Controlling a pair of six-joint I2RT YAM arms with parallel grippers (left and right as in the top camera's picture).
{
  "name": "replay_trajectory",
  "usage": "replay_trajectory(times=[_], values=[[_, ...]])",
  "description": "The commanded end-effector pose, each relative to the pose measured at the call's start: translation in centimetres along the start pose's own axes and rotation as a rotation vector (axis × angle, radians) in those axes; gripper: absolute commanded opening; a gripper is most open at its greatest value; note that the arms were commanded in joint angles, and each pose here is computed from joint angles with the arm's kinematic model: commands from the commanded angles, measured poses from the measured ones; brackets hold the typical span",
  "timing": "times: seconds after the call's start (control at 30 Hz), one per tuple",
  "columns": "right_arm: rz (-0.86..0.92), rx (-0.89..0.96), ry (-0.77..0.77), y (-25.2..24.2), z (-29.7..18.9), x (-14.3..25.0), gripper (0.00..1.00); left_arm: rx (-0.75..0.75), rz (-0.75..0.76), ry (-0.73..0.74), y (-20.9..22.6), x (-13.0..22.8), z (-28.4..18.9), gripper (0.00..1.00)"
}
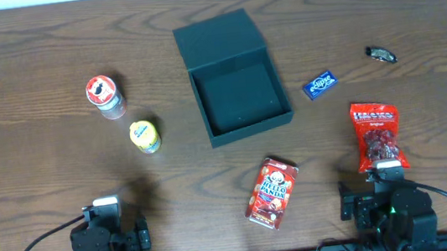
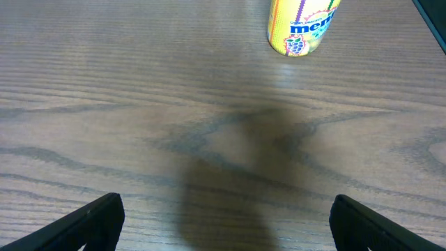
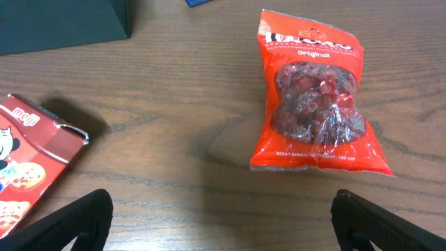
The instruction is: Pack container
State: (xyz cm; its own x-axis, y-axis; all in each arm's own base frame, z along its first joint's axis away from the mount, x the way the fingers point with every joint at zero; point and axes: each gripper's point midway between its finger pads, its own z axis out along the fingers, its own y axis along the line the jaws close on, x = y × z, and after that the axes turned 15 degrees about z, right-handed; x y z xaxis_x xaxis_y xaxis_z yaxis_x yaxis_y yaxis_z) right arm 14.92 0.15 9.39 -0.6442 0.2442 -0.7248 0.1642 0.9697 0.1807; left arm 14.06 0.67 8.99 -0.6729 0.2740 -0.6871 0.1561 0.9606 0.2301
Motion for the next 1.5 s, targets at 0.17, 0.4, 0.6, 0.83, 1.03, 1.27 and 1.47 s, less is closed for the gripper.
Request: replay_trajectory(times=[0.17,0.4,0.6,0.83,1.03,1.27,1.47], values=[[-0.006,0.008,-0.003,-0.2,0.1,0.1,0.99,0.018,-0.004,0.048,-0.5,1.4,0.7,0.95],[-0.006,0.008,-0.003,-0.2,0.1,0.1,0.99,0.018,-0.004,0.048,-0.5,1.4,0.7,0.95],[-0.006,0.008,-0.003,-0.2,0.1,0.1,0.99,0.018,-0.003,0.048,-0.5,1.4,0.7,0.95],[-0.006,0.008,-0.003,-0.2,0.1,0.1,0.99,0.018,-0.004,0.048,-0.5,1.4,0.7,0.95],[-0.006,0.036,-0.012,-0.7,0.1,-0.1,0.99,0.018,-0.004,0.048,-0.5,1.4,0.7,0.95],[-0.018,0.048,-0.078,-0.7,0.0,-1.6,0.99,0.018,-0.004,0.048,-0.5,1.4,0.7,0.95],[-0.004,-0.001,-0.178,0.3,-0.3,-4.1,0.99,0.018,-0.004,0.048,-0.5,1.4,0.7,0.95]])
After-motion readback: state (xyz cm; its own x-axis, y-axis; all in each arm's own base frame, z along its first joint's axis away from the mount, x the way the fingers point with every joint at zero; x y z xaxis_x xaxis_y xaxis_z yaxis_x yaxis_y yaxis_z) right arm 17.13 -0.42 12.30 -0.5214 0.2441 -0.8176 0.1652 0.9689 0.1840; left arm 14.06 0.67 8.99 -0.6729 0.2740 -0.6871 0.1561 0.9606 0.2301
